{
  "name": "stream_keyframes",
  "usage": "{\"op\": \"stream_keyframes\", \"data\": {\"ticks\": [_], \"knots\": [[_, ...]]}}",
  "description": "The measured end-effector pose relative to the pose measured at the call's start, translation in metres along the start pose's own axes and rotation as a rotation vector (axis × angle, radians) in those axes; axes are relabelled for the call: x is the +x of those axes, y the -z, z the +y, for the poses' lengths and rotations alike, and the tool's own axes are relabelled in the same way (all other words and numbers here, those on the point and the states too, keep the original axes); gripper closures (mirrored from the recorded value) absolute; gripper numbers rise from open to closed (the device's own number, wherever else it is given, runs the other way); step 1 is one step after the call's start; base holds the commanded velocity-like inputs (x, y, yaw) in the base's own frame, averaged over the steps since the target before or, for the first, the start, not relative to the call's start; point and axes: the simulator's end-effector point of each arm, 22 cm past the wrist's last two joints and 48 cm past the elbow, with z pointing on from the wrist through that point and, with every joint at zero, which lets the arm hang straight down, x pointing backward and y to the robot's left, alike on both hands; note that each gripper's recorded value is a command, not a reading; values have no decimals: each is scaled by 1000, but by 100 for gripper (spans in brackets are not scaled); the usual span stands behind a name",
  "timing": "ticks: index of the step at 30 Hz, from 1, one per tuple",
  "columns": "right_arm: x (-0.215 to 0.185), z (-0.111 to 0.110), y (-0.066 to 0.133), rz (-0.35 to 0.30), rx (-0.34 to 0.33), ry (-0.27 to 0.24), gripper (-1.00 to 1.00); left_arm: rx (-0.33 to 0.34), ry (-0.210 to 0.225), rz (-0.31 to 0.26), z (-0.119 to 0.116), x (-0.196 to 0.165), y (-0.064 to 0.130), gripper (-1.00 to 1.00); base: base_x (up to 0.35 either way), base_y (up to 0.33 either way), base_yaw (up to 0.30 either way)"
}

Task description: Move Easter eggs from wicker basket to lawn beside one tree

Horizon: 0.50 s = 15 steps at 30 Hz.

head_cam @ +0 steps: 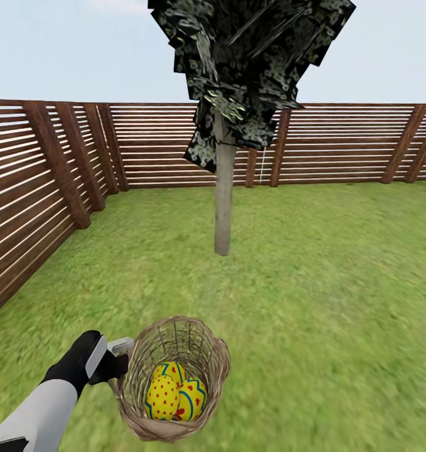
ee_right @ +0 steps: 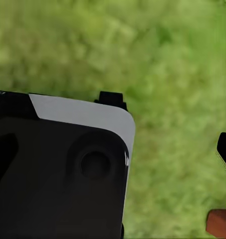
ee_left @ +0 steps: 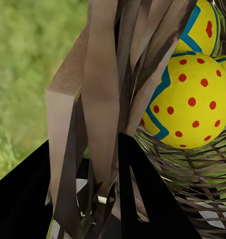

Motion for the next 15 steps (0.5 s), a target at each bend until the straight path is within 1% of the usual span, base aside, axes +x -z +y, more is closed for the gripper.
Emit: {"op": "stream_keyframes", "data": {"ticks": [15], "knots": [[0, 0, 0, 0, 0, 0, -100, 0, 0, 0, 0, 0, 0, 100, 322, 0, 0]]}}
